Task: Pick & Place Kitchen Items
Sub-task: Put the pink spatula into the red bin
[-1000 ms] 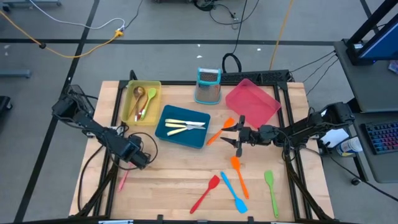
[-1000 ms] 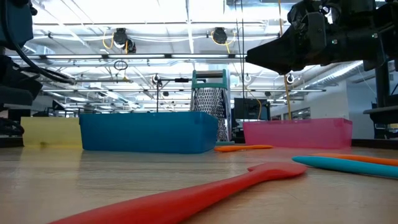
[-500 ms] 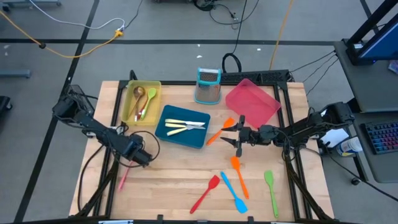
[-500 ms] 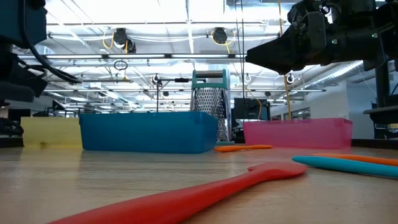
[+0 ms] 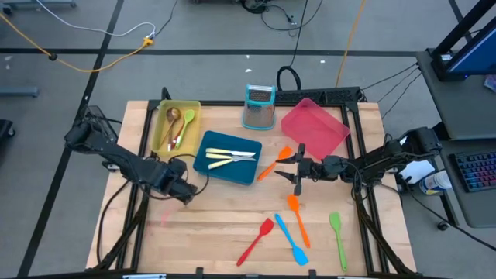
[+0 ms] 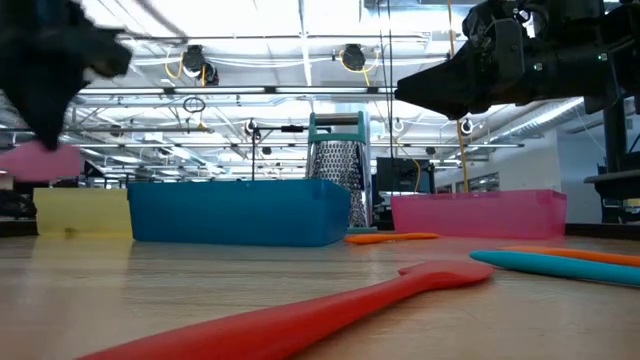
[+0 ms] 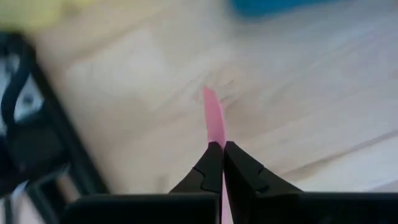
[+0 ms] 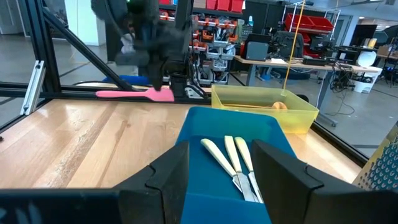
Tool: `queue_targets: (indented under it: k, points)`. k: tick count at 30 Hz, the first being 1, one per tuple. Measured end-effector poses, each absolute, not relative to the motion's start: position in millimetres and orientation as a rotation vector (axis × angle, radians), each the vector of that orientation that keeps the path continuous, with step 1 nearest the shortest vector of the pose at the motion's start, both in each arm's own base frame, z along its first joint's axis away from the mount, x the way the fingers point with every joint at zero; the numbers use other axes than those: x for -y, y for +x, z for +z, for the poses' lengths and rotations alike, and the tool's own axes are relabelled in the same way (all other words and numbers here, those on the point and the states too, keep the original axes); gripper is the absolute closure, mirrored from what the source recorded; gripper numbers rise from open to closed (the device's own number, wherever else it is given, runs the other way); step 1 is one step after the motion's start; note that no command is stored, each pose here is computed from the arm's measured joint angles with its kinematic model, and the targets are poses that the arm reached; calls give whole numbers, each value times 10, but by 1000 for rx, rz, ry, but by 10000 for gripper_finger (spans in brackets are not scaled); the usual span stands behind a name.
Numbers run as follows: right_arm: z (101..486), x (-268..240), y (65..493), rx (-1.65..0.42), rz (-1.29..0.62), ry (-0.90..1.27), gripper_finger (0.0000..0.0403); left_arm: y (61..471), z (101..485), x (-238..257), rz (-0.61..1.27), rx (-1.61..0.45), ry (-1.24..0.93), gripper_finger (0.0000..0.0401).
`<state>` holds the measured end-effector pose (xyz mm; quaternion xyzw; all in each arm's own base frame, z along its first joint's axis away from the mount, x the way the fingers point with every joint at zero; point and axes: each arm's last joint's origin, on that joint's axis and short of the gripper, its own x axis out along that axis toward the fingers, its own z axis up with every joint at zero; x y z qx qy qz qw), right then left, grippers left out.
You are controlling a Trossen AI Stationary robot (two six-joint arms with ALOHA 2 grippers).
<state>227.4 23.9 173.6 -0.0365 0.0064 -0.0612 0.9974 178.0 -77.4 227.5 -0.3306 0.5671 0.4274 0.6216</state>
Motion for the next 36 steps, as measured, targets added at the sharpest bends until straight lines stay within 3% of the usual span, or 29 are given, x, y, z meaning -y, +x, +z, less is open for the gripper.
queue_targets:
  k: [12,20,27,36]
  points:
    - [1724,-227,2316,34,-78,19,236,2168,2849,829,734,-831,-526,398]
    - [1624,-168,2883,18,1,121,236,2518,3026,901,521,-556,-313,399]
    - [1633,-226,3341,46,148,112,236,2743,3110,914,401,-451,-190,399]
    - [1678,-229,3377,93,156,106,236,3091,2903,984,367,-405,-122,398]
